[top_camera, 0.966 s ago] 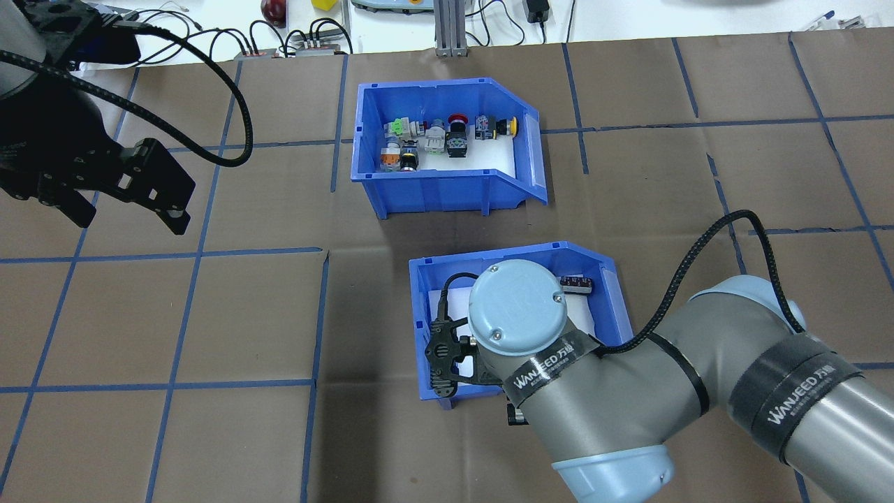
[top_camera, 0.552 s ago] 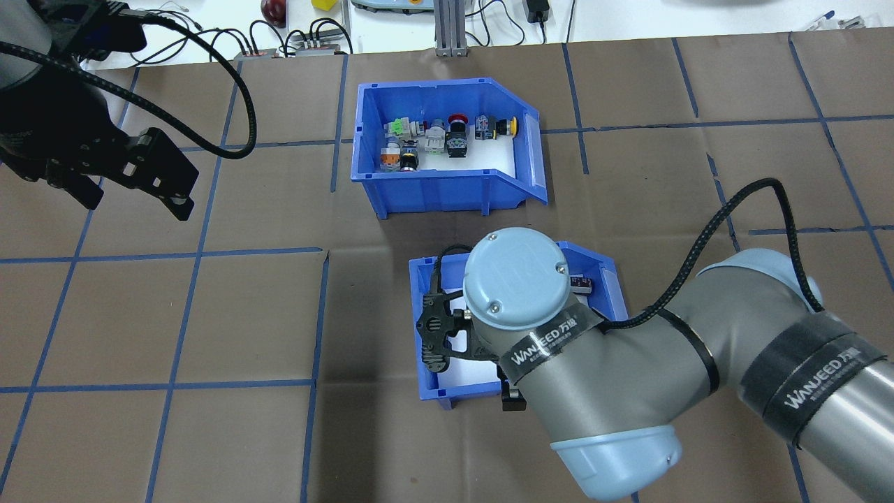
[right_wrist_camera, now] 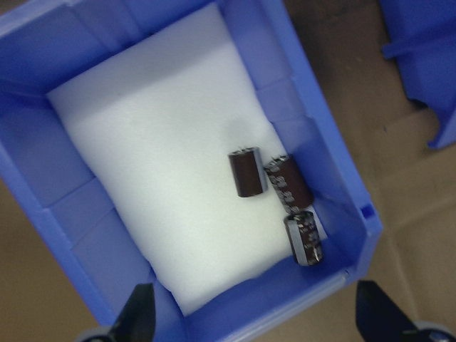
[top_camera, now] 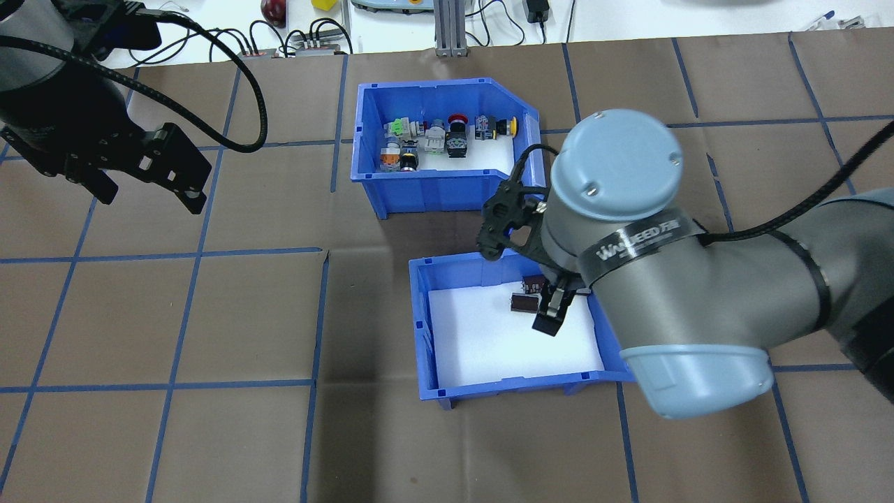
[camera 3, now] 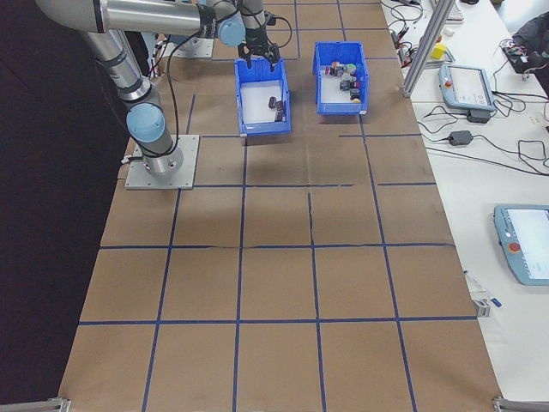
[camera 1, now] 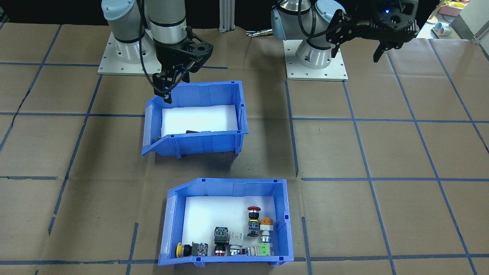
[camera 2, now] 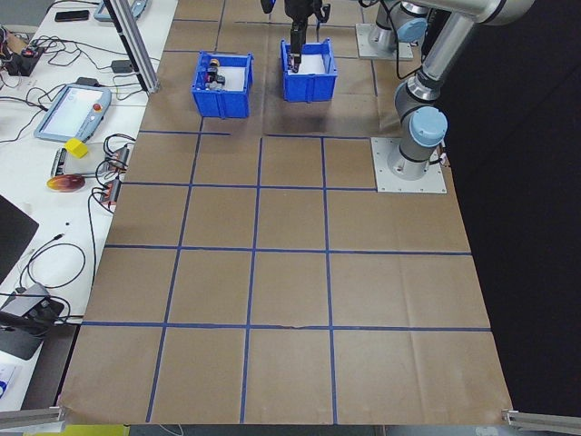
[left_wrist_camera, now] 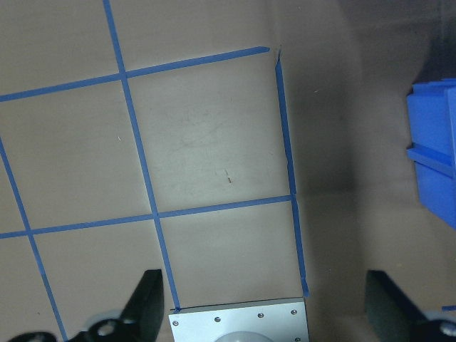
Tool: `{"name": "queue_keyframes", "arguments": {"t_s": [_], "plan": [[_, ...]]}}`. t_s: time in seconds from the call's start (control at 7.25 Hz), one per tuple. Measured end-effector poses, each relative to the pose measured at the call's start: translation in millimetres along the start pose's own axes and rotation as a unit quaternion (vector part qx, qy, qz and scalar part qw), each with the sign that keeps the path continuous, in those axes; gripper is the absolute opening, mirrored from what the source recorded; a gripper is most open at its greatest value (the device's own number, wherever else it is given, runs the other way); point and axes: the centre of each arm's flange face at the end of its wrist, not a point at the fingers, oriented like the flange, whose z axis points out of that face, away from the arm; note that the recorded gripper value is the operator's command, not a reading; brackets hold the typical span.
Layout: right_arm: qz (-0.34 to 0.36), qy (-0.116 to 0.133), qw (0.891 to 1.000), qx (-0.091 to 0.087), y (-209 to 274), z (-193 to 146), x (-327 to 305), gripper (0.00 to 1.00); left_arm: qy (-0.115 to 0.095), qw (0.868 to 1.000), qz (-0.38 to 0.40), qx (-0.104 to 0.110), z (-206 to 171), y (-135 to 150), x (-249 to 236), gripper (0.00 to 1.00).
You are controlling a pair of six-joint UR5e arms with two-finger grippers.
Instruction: Place button box in front
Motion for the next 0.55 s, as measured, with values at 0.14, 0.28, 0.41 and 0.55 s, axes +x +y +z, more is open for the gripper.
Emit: {"name": "queue_keyframes", "arguments": {"t_s": [0.14,0.28,0.41,0.55], "plan": [[0.066,0.009,0.998,0.003,23.0,-7.1,30.3,1.00,0.003,1.000,-0.002,-0.001,9.5,-1.9,2.4,1.00],[0.129,0.015,0.991,0.004,46.1,-11.9,56.8,1.00,0.005,1.000,-0.003,0.009,15.0,-4.9,5.9,1.00],[0.200,0.020,0.980,0.005,62.3,-15.4,75.0,1.00,0.007,1.000,-0.002,0.014,17.3,-6.3,9.4,1.00],[0.274,0.019,0.962,0.005,70.3,-20.4,85.9,1.00,0.009,1.000,-0.002,0.016,18.9,-6.7,12.3,1.00]]}}
